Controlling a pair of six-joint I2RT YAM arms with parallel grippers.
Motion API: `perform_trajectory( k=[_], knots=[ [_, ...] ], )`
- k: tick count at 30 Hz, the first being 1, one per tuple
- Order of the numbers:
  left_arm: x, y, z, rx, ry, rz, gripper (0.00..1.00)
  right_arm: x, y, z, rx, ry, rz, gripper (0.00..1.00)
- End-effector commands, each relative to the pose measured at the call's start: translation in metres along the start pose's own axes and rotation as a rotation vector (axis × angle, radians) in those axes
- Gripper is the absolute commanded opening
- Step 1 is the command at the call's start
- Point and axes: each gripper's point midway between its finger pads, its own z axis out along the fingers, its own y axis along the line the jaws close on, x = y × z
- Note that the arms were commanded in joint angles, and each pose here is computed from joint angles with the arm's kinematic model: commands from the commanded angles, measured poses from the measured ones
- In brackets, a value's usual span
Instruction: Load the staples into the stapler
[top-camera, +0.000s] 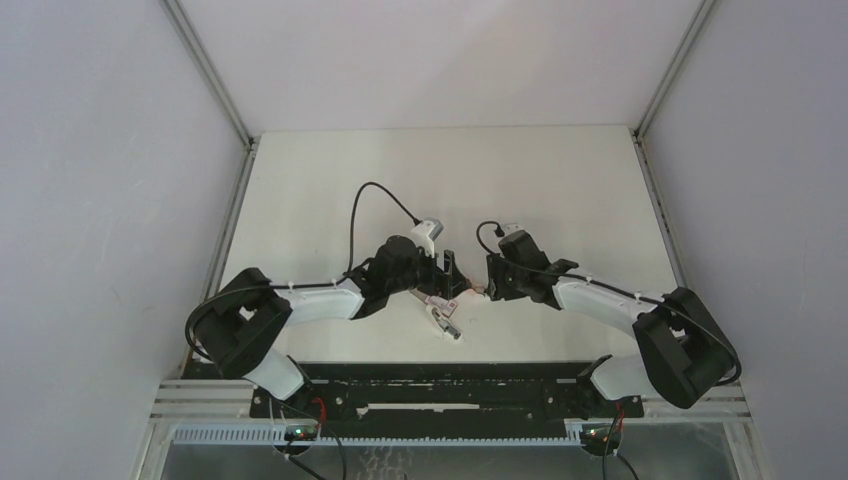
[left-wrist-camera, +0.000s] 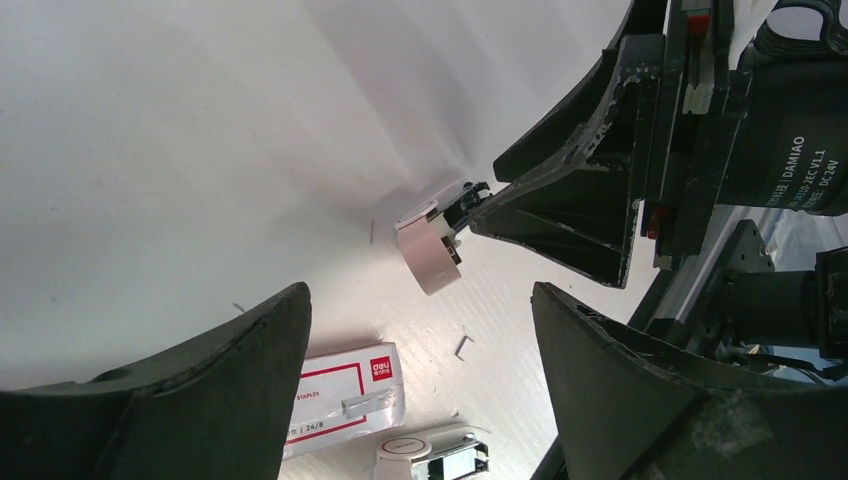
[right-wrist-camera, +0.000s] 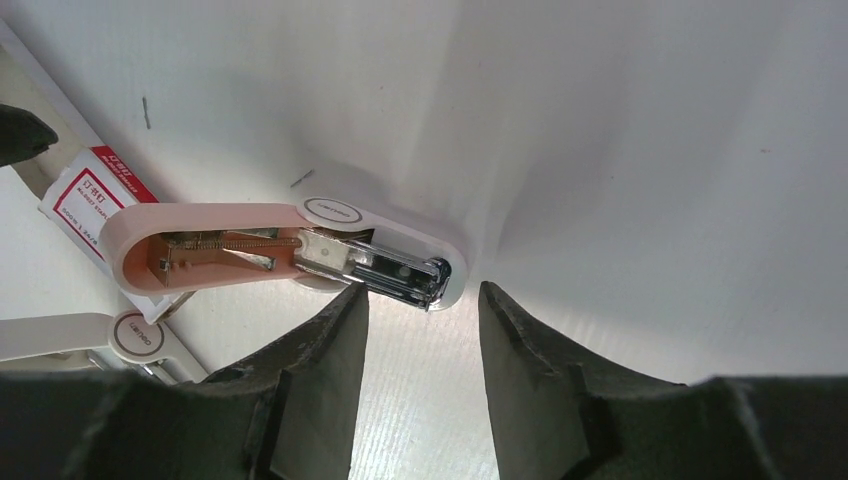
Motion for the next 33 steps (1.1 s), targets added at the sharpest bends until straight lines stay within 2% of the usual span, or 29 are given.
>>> perform_trajectory(
  k=[1, 9, 17, 33],
  knots=[
    [-0.029, -0.020, 0.005, 0.068, -0.068, -0.008, 0.85, -0.014, 0.004, -0.007, -0.026, -0.053, -0.001, 0.44],
    [-0.018, -0.017, 0.004, 0.076, -0.060, -0.045, 0.84, -0.021, 0.013, -0.022, -0.095, -0.084, 0.066, 0.44],
    [-0.015, -0.018, 0.009, 0.085, -0.048, -0.059, 0.82, -0.015, 0.004, -0.011, -0.063, -0.067, 0.161, 0.37],
    [-0.009, -0.022, 0.013, 0.097, -0.026, -0.060, 0.81, -0.009, 0.001, -0.002, -0.056, -0.047, 0.200, 0.26]
  ],
)
